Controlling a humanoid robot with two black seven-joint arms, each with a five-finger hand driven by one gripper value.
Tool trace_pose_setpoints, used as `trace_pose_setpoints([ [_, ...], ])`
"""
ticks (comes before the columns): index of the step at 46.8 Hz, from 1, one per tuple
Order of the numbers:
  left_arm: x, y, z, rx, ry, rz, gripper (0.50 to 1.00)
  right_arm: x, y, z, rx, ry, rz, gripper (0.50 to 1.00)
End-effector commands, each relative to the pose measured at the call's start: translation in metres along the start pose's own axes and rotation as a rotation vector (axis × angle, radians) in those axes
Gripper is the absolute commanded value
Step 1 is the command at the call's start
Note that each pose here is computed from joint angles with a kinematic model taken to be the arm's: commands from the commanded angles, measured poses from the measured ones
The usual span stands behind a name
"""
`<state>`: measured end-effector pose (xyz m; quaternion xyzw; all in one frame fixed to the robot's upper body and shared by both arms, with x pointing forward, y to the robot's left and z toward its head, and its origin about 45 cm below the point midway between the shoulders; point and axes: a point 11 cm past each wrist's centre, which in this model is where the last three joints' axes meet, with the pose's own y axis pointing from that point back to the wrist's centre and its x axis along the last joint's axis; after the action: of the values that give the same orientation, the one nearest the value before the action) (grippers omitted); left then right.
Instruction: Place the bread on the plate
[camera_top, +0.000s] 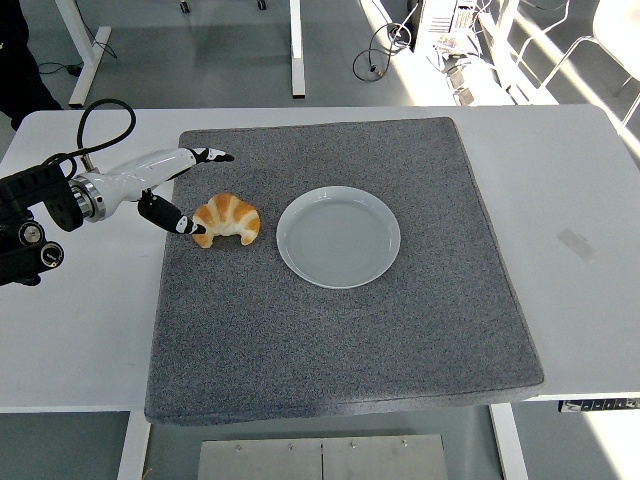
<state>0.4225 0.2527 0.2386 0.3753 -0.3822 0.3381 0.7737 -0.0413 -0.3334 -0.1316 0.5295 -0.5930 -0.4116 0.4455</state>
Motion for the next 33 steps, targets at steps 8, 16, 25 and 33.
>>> trace_pose_setpoints([
  [8,-0.008,-0.009,-0.002,0.010,0.000,-0.004,0.930,0.000,0.000,0.000,0.000,0.000,0.000,1.000],
  [16,-0.013,-0.014,0.000,0.010,0.008,-0.008,0.895,0.000,0.000,0.001,-0.001,-0.001,-0.001,1.000],
  [25,-0.023,-0.021,0.002,0.012,0.010,-0.022,0.883,0.000,0.000,0.000,0.000,0.000,0.000,1.000],
  [33,-0.025,-0.024,-0.001,0.023,0.008,-0.018,0.875,0.000,0.000,0.000,0.000,0.000,0.000,1.000],
])
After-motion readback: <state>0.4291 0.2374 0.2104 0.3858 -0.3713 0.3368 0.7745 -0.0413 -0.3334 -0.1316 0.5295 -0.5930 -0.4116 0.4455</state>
